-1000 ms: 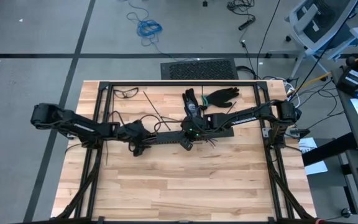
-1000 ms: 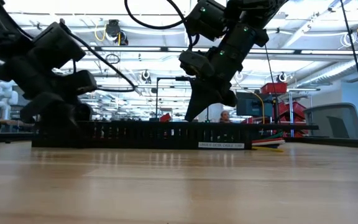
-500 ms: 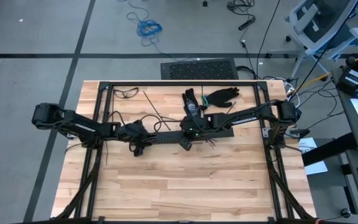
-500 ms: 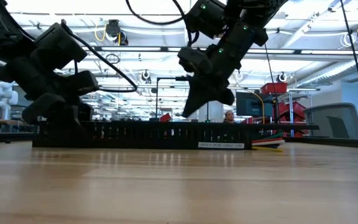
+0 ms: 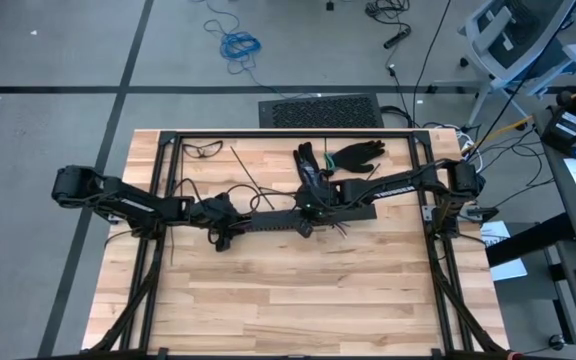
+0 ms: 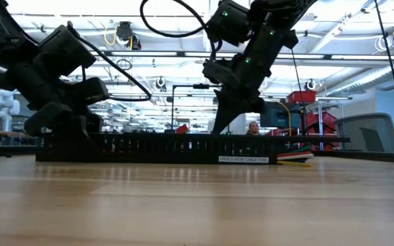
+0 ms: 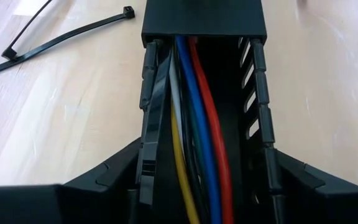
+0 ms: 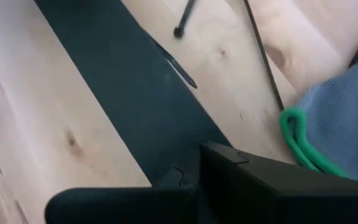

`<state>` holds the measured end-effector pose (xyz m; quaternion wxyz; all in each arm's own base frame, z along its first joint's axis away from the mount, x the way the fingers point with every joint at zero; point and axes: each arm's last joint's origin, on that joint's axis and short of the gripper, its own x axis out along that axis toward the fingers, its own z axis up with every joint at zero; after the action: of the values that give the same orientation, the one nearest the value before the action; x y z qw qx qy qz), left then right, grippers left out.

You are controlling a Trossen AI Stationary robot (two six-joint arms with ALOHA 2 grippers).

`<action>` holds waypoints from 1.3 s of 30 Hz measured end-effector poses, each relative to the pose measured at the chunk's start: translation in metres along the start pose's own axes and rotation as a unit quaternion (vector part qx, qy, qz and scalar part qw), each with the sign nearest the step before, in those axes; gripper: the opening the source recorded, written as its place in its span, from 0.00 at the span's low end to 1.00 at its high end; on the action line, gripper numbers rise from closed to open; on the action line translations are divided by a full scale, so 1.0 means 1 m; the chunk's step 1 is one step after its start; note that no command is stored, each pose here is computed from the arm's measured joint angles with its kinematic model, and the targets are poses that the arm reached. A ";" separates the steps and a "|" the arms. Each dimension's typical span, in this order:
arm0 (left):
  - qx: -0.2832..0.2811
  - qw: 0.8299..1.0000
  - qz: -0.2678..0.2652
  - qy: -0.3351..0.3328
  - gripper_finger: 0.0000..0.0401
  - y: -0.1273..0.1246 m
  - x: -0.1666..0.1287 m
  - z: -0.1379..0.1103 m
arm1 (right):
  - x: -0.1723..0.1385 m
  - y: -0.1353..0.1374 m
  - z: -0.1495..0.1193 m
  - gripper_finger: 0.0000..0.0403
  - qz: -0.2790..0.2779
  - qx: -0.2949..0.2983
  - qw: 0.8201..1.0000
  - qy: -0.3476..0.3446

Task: Ziptie cables
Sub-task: Close the black cable duct

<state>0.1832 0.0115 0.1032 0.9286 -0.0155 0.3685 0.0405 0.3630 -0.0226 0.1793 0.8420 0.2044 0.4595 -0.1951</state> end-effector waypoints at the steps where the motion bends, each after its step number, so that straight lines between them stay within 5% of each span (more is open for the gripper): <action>1: 0.001 1.000 -0.001 0.000 0.63 0.000 0.000 0.000 | 0.000 0.000 -0.001 0.00 0.000 -0.001 1.000 0.004; 17: 0.004 1.000 -0.004 -0.002 0.63 0.000 0.000 0.000 | 0.011 0.011 -0.003 0.00 0.038 -0.005 0.999 0.002; 39: 0.028 1.000 0.003 -0.013 0.62 0.000 0.000 0.002 | 0.048 0.022 0.011 0.00 0.120 0.059 0.987 -0.093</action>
<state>0.1849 0.0116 0.1048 0.9332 0.0115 0.3577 0.0328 0.4063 -0.0164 0.1475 0.8852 0.2881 0.3387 -0.1370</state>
